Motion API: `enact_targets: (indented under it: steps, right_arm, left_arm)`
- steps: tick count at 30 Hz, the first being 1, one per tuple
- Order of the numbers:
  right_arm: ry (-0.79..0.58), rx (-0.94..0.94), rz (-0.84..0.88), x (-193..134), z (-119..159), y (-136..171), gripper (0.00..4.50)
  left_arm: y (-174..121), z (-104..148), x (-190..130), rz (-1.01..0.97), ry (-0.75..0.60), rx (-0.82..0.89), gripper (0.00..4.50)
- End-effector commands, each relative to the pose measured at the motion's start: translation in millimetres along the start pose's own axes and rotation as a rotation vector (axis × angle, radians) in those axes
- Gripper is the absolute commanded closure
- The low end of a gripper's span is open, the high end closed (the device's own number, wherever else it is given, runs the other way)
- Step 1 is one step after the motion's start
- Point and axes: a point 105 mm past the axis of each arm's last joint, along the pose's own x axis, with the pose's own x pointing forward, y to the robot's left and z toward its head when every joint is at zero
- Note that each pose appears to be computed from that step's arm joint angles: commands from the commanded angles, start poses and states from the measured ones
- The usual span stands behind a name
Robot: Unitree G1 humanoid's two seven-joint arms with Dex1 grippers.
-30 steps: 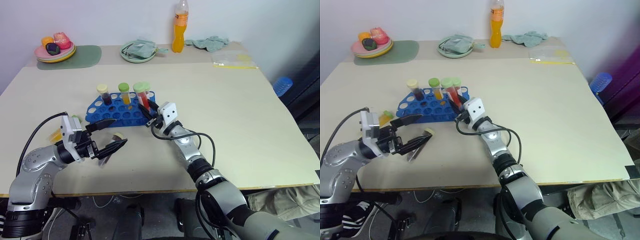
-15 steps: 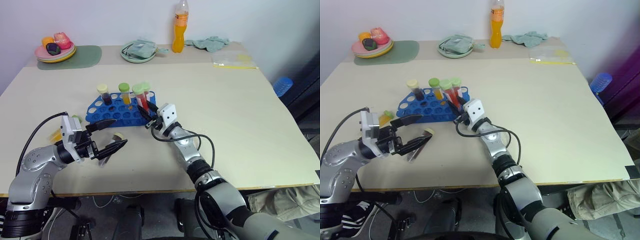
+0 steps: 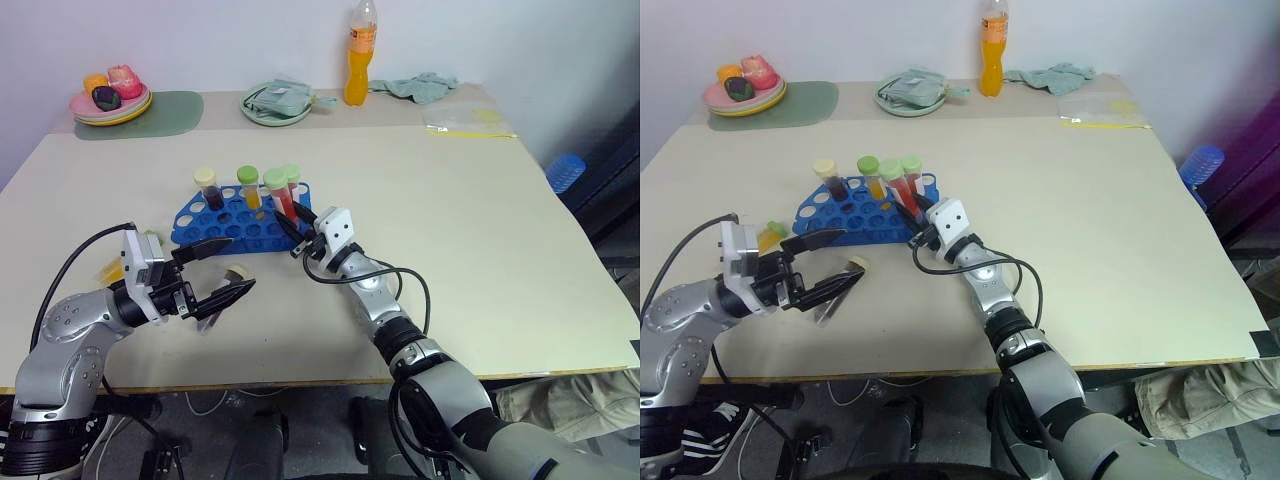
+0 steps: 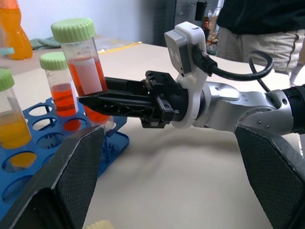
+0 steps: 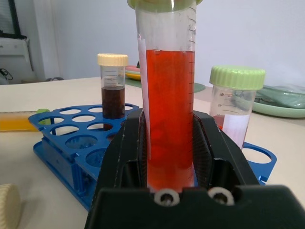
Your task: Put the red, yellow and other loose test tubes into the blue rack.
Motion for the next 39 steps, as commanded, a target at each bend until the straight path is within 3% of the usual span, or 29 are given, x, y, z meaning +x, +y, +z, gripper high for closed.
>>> enact_targets:
  steps: [1,16,23,24,39]
  right_arm:
    - [0.0,-0.002,-0.012,-0.3,-0.2,-1.8,3.65]
    - [0.019,0.011,-0.017,-2.6,-5.5,-3.9,3.65]
    - [0.006,0.026,-0.022,0.2,-2.2,-4.9,0.27]
    - [0.008,0.024,-0.022,0.1,-2.4,-5.1,0.05]
    - [0.035,-0.09,-0.043,-7.2,20.4,-25.7,0.05]
  left_arm:
    - [-3.1,11.8,2.4,-0.017,-0.025,0.035,0.0]
    - [-2.6,13.2,3.2,-0.015,-0.025,0.037,0.0]
    - [-2.6,13.4,4.0,-0.015,-0.026,0.038,0.0]
    - [-2.6,13.4,4.1,-0.015,-0.027,0.038,0.0]
    - [-5.4,12.4,4.2,-0.007,-0.03,0.03,0.0]
